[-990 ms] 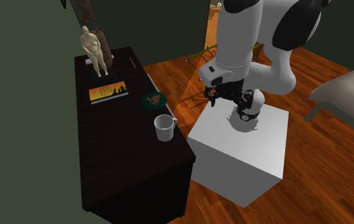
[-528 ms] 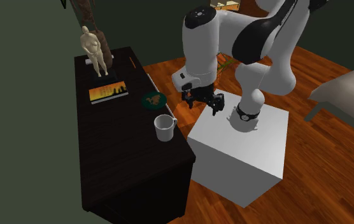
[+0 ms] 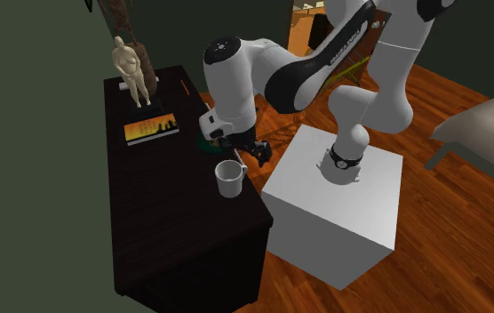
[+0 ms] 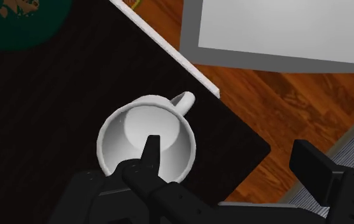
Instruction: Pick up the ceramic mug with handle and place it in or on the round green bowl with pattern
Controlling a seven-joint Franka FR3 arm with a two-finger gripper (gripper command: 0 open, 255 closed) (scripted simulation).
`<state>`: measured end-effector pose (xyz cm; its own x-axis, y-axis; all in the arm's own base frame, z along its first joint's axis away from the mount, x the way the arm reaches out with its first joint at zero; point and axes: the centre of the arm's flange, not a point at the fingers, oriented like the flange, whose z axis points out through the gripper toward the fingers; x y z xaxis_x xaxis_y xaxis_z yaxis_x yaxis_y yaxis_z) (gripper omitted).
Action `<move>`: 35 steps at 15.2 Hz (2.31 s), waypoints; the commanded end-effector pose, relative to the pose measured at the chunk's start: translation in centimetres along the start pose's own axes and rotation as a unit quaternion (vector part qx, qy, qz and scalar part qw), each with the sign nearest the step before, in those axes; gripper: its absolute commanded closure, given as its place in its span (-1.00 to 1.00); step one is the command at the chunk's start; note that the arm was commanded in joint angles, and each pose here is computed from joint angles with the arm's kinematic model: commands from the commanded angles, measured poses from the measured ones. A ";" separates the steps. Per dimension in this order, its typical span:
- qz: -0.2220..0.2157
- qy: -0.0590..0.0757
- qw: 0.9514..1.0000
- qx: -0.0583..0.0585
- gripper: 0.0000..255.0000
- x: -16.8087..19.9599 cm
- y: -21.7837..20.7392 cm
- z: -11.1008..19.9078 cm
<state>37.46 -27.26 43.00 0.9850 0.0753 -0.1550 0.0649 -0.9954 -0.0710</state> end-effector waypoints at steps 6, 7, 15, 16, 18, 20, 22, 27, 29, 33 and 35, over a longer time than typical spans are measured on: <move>-0.014 0.000 1.000 -0.008 -1.00 2.4 8.2 2.7; -0.016 0.001 1.000 -0.008 -1.00 2.8 9.4 3.1; -0.016 0.001 1.000 -0.009 -1.00 2.9 9.7 7.2; -0.016 0.001 1.000 -0.009 -1.00 2.9 9.7 7.2; -0.016 0.001 1.000 -0.009 -1.00 2.9 9.7 7.2; -0.016 0.001 1.000 -0.009 -1.00 2.9 9.7 7.2; -0.016 0.001 1.000 -0.009 -1.00 2.9 9.7 7.2; -0.016 0.001 1.000 -0.009 1.00 2.9 9.7 7.2; -0.016 0.001 1.000 -0.009 1.00 2.9 9.7 7.2; -0.016 0.001 1.000 -0.009 1.00 2.9 9.7 7.2; -0.016 0.001 1.000 -0.009 1.00 2.7 9.6 6.1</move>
<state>39.90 -36.21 35.50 0.9826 0.1069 -0.1518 0.0990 -0.9934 -0.0588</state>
